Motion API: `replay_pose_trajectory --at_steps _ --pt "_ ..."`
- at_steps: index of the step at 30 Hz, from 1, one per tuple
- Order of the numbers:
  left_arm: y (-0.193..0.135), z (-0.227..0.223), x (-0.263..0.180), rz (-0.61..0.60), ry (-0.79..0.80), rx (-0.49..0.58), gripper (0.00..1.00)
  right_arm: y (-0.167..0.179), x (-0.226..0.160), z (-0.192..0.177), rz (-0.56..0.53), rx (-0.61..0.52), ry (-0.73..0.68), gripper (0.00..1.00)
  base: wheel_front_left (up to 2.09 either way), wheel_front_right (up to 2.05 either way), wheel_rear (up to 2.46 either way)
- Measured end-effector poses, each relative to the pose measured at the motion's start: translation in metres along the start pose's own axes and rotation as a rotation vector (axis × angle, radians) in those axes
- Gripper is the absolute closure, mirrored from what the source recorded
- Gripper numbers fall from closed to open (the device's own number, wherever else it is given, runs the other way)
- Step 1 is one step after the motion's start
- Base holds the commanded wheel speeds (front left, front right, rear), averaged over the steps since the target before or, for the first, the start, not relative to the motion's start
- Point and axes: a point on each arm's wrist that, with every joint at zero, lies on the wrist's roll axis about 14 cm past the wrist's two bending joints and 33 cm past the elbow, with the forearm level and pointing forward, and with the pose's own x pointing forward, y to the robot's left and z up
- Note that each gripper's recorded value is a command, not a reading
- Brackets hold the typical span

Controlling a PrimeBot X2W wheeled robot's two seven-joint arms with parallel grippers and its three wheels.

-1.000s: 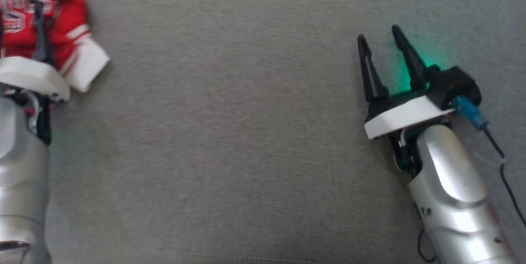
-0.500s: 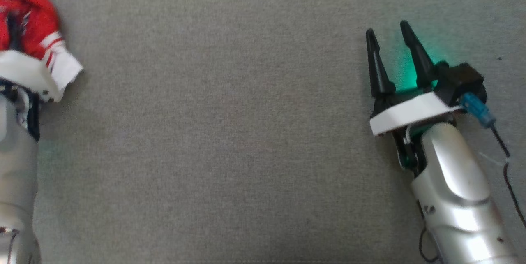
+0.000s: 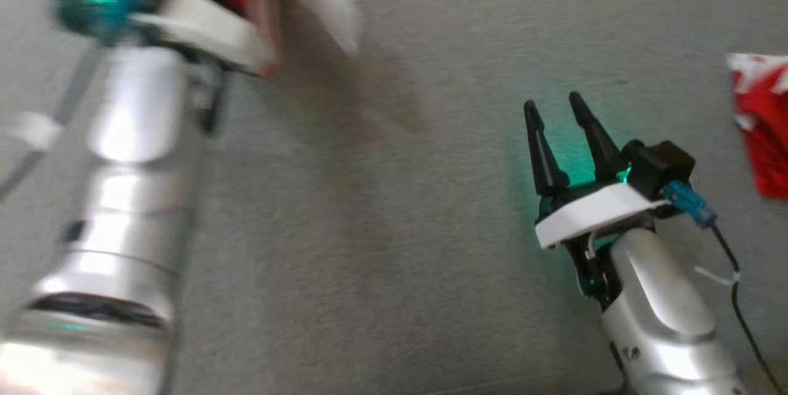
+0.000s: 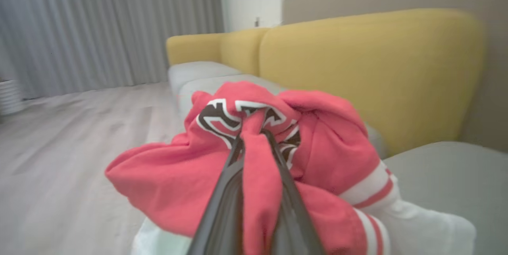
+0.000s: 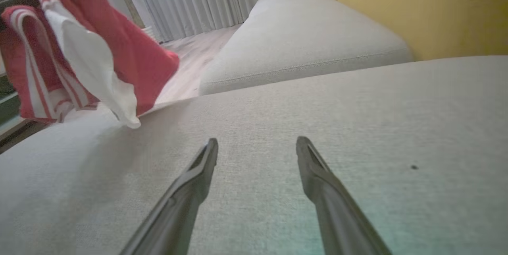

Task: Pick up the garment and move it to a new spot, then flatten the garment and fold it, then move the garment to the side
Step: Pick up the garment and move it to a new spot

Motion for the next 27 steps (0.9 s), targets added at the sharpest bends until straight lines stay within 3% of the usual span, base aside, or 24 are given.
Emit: replay_pose_trajectory --at_steps 4,6,10,14,15,16,21,27 --pt "-0.098 0.023 0.006 -0.219 -0.069 -0.077 1.0 -0.017 -0.025 0.002 -0.062 0.013 -0.003 0.0 0.0 0.0 0.0" --pt "-0.131 0.023 -0.001 -0.296 -0.071 -0.111 1.0 -0.023 -0.036 0.004 -0.086 0.017 -0.006 0.0 0.0 0.0 0.0" --pt "-0.169 -0.003 -0.026 -0.381 0.002 -0.163 1.0 -0.028 -0.047 0.013 -0.107 0.019 -0.03 0.0 0.0 0.0 0.0" --pt "-0.183 -0.049 -0.067 -0.389 0.13 -0.226 1.0 -0.026 -0.051 0.022 -0.108 0.018 -0.054 0.0 0.0 0.0 0.0" --pt "-0.18 -0.056 -0.073 -0.375 0.145 -0.231 0.71 -0.025 -0.051 0.021 -0.105 0.02 -0.052 0.0 0.0 0.0 0.0" --pt "-0.178 -0.061 -0.079 -0.357 0.158 -0.235 0.0 -0.024 -0.051 0.018 -0.102 0.023 -0.047 0.0 0.0 0.0 0.0" --pt "-0.145 -0.068 -0.101 -0.202 0.15 -0.263 0.0 -0.017 -0.051 0.011 -0.089 0.025 -0.026 0.0 0.0 0.0 0.0" --pt "-0.075 -0.064 -0.14 0.044 0.096 -0.247 0.0 -0.013 -0.05 0.02 -0.084 0.024 -0.05 0.0 0.0 0.0 0.0"
